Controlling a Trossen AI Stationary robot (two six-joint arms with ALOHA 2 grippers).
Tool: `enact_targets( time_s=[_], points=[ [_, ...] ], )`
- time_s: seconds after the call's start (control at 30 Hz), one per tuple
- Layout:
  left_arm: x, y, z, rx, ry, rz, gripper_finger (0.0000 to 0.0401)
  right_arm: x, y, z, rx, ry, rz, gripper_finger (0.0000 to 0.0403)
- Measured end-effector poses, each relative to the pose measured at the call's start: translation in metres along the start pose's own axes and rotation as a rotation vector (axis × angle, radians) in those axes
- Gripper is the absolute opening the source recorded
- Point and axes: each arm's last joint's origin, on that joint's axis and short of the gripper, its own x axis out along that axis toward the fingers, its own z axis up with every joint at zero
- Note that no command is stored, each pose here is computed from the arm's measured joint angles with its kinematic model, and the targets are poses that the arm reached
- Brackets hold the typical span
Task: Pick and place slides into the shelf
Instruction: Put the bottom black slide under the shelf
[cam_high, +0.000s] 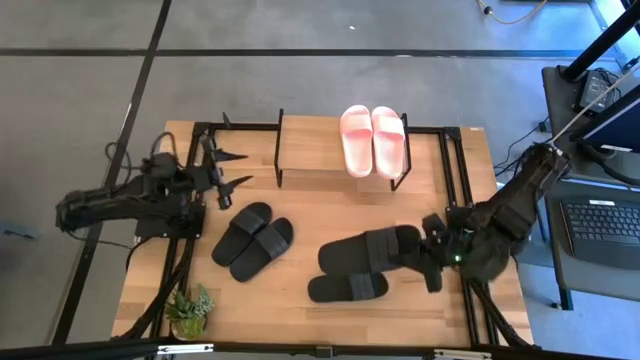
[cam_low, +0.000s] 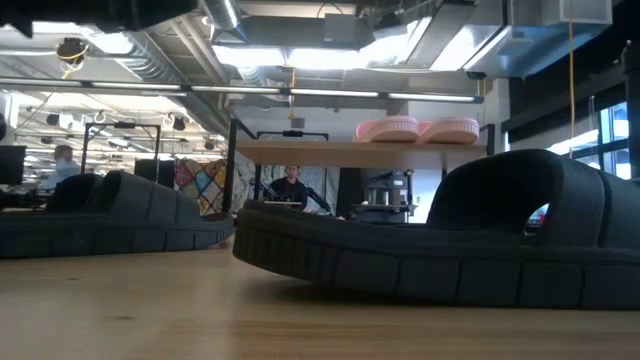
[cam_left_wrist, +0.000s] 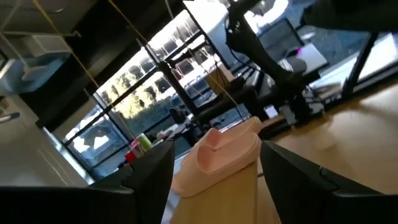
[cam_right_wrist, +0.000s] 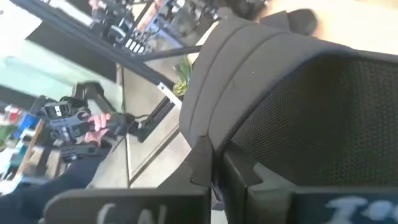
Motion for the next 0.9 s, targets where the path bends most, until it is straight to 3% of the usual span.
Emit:
enact_targets(
  time_s=[0.23, 0.6, 0.9],
  points=[
    [0.041, -0.009, 0.026, 0.263, 0.061, -0.097, 0.023, -0.009, -0.005, 0.027, -0.026, 0.083, 0.088, 0.0014],
    [0.086, -0.039, 0.089, 0.652, -0.02, -0.193, 0.023, -0.019, -0.003, 0.048, -0.102, 0.053, 0.205, 0.0014],
    [0.119, -0.075, 0.109, 0.825, -0.035, -0.242, 0.023, -0.015, -0.005, 0.054, -0.138, 0.078, 0.229, 0.0014]
  ],
)
